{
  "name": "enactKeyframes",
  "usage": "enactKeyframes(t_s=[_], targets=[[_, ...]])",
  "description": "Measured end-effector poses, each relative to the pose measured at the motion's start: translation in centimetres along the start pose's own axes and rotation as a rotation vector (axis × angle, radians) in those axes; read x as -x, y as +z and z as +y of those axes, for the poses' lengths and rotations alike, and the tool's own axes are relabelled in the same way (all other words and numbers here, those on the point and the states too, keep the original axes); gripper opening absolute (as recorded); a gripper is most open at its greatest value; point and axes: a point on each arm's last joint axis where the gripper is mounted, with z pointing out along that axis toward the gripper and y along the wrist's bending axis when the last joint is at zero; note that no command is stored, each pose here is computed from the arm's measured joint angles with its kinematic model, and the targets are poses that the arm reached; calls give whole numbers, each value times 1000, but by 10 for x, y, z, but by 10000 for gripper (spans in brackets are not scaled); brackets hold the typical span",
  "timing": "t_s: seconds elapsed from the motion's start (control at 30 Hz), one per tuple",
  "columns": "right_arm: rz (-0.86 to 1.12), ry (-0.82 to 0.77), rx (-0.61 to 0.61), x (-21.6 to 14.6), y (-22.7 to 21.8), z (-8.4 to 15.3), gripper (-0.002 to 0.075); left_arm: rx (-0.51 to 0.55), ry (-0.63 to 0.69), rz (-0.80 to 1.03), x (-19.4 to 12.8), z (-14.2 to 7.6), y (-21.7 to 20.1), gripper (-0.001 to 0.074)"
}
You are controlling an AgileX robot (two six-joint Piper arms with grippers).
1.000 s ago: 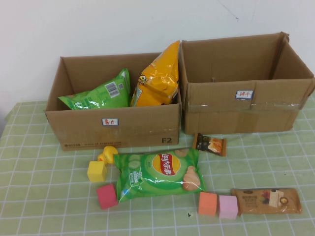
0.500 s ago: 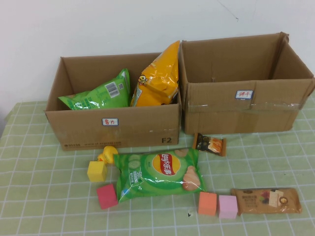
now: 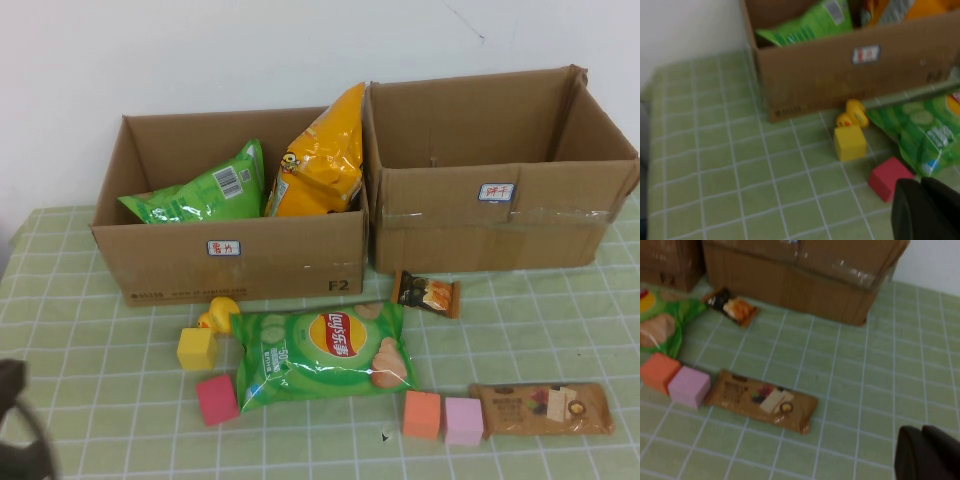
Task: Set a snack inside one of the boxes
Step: Pick up the potato chip
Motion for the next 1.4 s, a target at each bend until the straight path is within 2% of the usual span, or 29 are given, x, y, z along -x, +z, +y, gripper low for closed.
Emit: enactKeyframes(t_s=[0.17,0.33,0.53,0.73,0.8,0.87,1.03,1.13,1.4], targets=[[83,-66,54,-17,20,5,-2,-51,31,90,1,1,36,-1],[99,-89,81,-28,27,9,-2,-112,160,141,0,-2,68,-1],[81,-91,73,-27,28,9,-2,-247,427,119,8,-35,99,-1],[75,-85,74,-27,28,9,-2,-330,565,121,1,-75,131,1],[66,-84,70,-27,28,9,-2,-344,632,154,-6,-83,147,62],[53,-83,63,-27,29,8,-2,-346,670,183,-11,-85,158,165],[17,-90,39,-34,36,8,-2,-346,729,244,-20,-90,189,603],[12,-90,37,-35,37,8,-2,-354,736,288,-27,-94,207,664],[9,-94,35,-35,37,8,-2,-350,670,363,-41,-96,226,683]])
